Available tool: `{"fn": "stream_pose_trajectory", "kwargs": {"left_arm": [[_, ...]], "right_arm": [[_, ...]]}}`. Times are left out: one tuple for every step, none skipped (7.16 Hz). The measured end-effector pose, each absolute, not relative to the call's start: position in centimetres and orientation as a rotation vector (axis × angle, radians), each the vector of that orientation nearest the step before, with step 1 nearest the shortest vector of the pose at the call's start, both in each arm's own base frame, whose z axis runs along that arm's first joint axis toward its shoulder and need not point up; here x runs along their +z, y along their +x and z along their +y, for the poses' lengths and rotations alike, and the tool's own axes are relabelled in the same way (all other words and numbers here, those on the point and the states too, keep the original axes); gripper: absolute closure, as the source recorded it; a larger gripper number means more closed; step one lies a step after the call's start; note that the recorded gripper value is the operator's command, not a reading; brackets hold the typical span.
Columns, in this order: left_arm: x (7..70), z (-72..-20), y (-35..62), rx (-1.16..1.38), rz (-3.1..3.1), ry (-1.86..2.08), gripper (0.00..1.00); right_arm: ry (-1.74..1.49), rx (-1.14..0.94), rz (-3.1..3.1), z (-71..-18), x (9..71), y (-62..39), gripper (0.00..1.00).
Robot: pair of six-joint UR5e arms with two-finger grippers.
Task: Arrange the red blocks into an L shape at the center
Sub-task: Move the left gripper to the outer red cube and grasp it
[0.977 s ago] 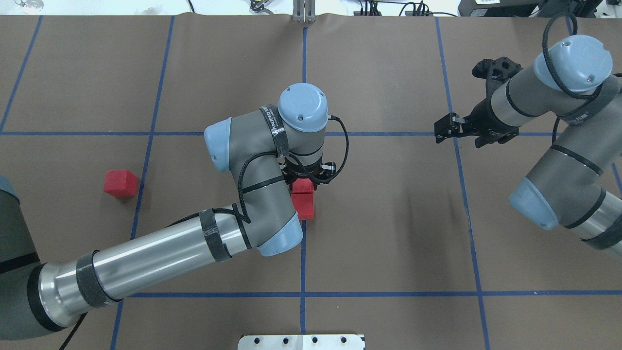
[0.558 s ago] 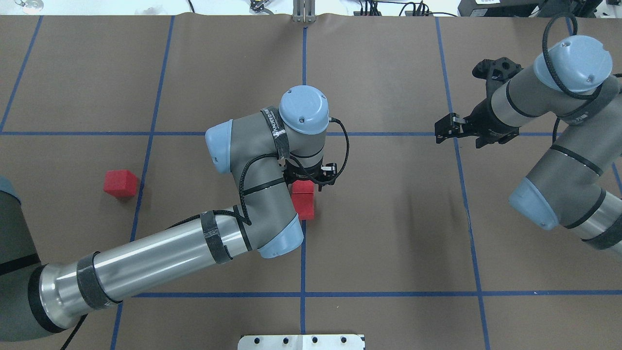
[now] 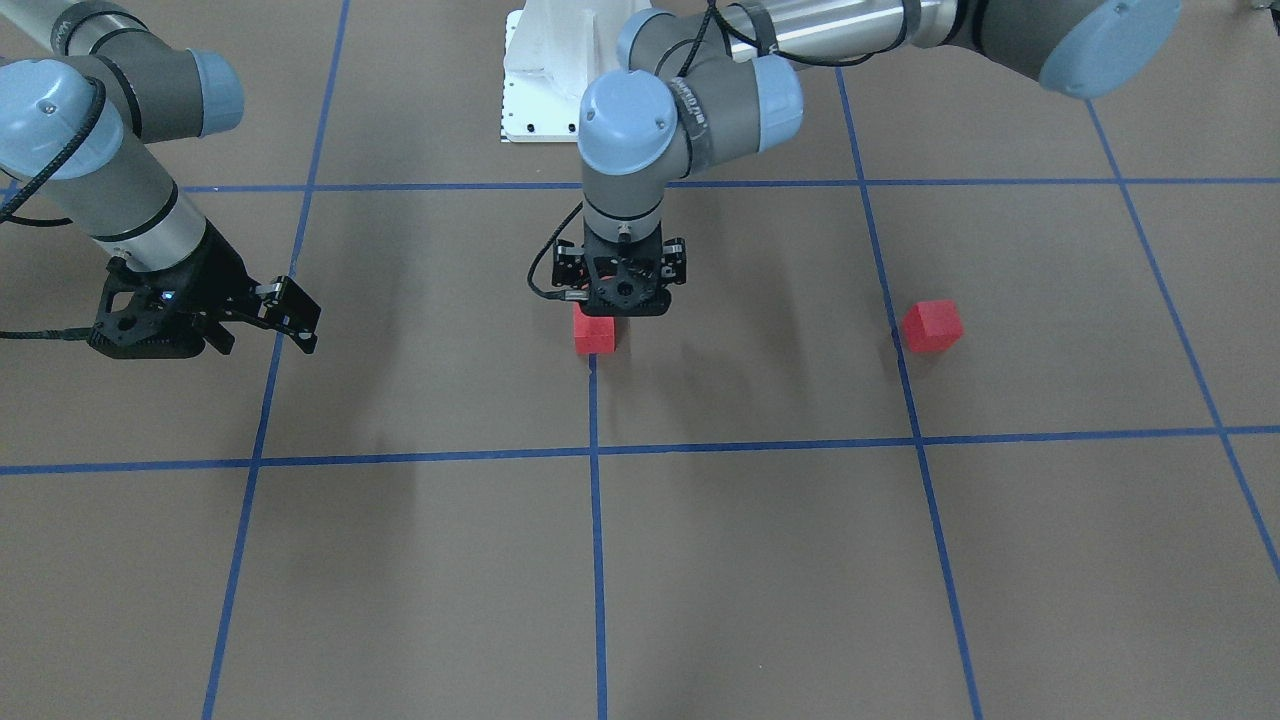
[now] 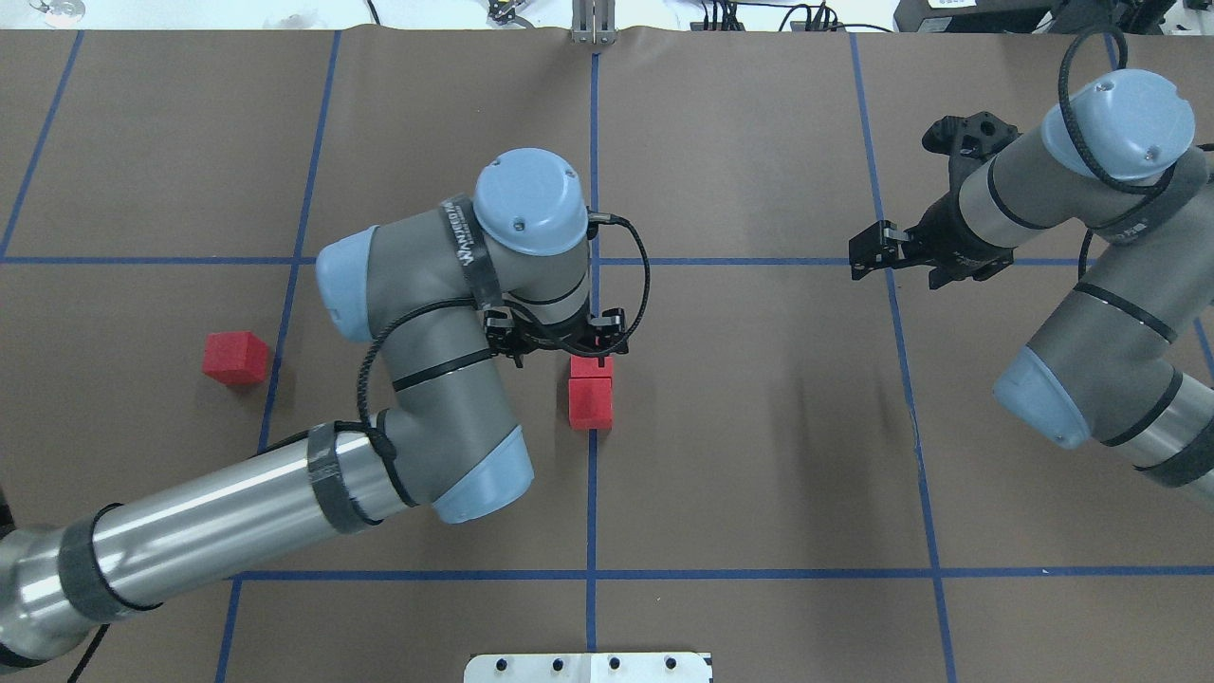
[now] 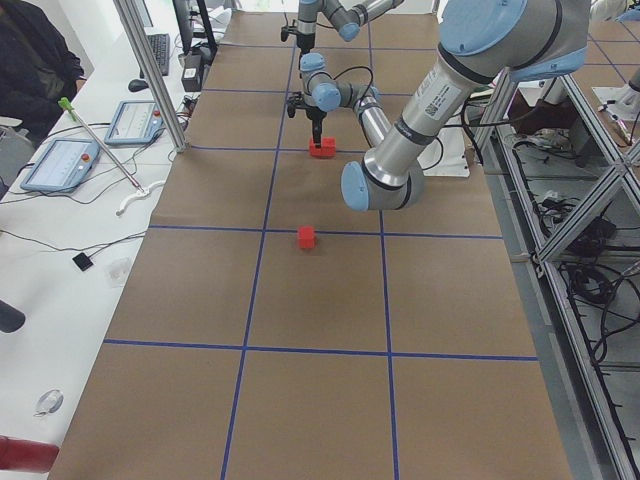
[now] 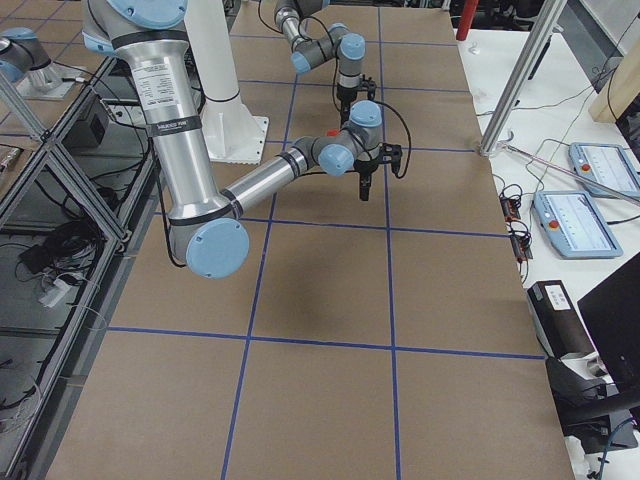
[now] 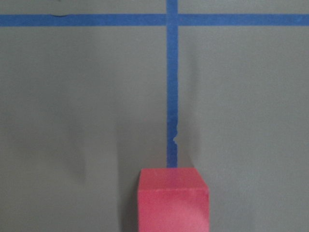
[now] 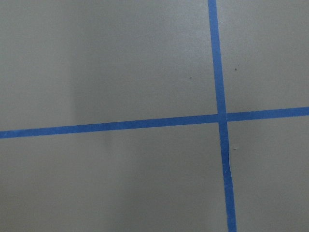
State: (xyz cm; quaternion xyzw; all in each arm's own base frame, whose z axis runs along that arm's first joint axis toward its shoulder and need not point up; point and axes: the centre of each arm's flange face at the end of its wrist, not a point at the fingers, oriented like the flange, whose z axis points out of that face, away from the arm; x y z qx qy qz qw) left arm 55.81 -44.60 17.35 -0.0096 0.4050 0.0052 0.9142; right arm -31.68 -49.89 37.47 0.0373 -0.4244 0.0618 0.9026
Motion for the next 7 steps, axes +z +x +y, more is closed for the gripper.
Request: {"fn": "stream_pose_trajectory", "kwargs": {"left_arm": [[20.4,-43.5,51.5,-0.001,0.838,-0.006,0.01],[23.9,-42.6,47.1,-0.011,0.832,0.006,0.01],[27.9,-42.0,42.5,-0.001,0.812,0.027,0.01],[31.3,-42.3,38.3,0.022,0.786,0.042,0.01],[34.4,-43.0,34.4,0.048,0.773,0.031,0.01],[37.6,-43.8,30.9,0.072,0.774,0.011,0.01],[40.4,-44.7,28.6,0.082,0.778,0.009,0.00]], "right_arm": [[0.078,0.129,-0.877,-49.9,37.5,-31.6,0.01],[0.078,0.130,-0.877,-49.9,37.5,-31.6,0.01],[0.079,0.131,-0.876,-50.0,37.5,-31.5,0.01],[0.080,0.134,-0.876,-50.0,37.5,-31.5,0.01],[0.081,0.138,-0.875,-50.0,37.5,-31.4,0.01],[0.082,0.144,-0.871,-49.9,37.7,-31.3,0.01],[0.088,0.151,-0.863,-49.8,38.2,-31.0,0.01]]}}
